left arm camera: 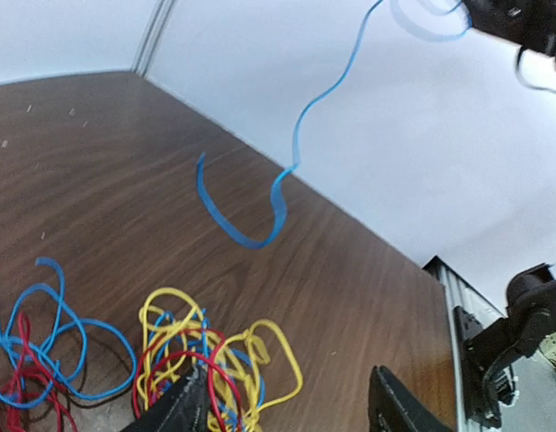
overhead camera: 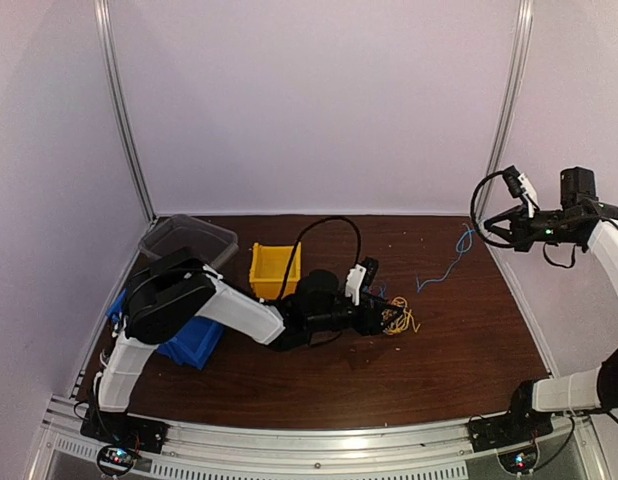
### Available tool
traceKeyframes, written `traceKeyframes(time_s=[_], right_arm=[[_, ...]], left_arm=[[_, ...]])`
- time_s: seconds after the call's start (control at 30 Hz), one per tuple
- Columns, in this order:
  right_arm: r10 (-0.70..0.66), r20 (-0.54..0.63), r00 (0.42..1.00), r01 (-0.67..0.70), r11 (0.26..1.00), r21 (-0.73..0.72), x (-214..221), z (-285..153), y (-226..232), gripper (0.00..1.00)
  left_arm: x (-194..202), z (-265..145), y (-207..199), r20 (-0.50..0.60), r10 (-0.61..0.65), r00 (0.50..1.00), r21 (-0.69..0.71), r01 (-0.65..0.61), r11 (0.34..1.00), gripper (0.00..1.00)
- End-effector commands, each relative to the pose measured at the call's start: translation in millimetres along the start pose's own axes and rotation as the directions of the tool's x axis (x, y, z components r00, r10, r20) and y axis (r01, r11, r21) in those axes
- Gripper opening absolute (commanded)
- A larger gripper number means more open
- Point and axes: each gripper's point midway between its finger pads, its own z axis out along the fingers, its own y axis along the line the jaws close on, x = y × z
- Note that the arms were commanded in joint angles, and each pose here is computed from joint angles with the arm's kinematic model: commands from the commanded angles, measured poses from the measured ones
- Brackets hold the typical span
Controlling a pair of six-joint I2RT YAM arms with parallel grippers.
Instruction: Untangle the cables
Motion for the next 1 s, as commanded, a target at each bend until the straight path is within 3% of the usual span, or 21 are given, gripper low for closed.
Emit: traceKeyframes(time_s=[0.0, 0.23, 0.47, 0.63, 0.83, 0.97], right_arm=[[-0.049, -0.014, 0.999, 0.047, 0.993, -0.105, 16, 5, 35, 0.0], [-0.069, -0.026, 0.997, 0.062, 0.975, -0.213, 28, 12, 67, 0.0], [-0.09, 0.056, 0.994, 0.102, 0.946, -0.308, -4, -4, 102, 0.0], [-0.097, 0.069, 0.993, 0.114, 0.939, -0.326, -15, -7, 117, 0.0], [-0.094, 0.072, 0.993, 0.113, 0.936, -0.333, -13, -1, 124, 0.0], [-0.094, 0.062, 0.994, 0.109, 0.934, -0.34, -8, 2, 126, 0.0]], left_arm=[[-56, -20, -52, 0.163, 0.121, 0.979, 0.165, -0.147, 0.975, 0.62], [-56, -39, -53, 0.168, 0.192, 0.967, 0.127, -0.215, 0.968, 0.62], [-60, -37, -50, 0.156, 0.354, 0.922, 0.066, -0.367, 0.928, 0.62], [-72, -38, -41, 0.156, 0.393, 0.906, -0.035, -0.392, 0.919, 0.61], [-59, -37, -93, 0.156, 0.251, 0.955, 0.338, -0.291, 0.895, 0.62], [-72, -40, -103, 0.177, 0.065, 0.982, 0.423, -0.136, 0.896, 0.62]])
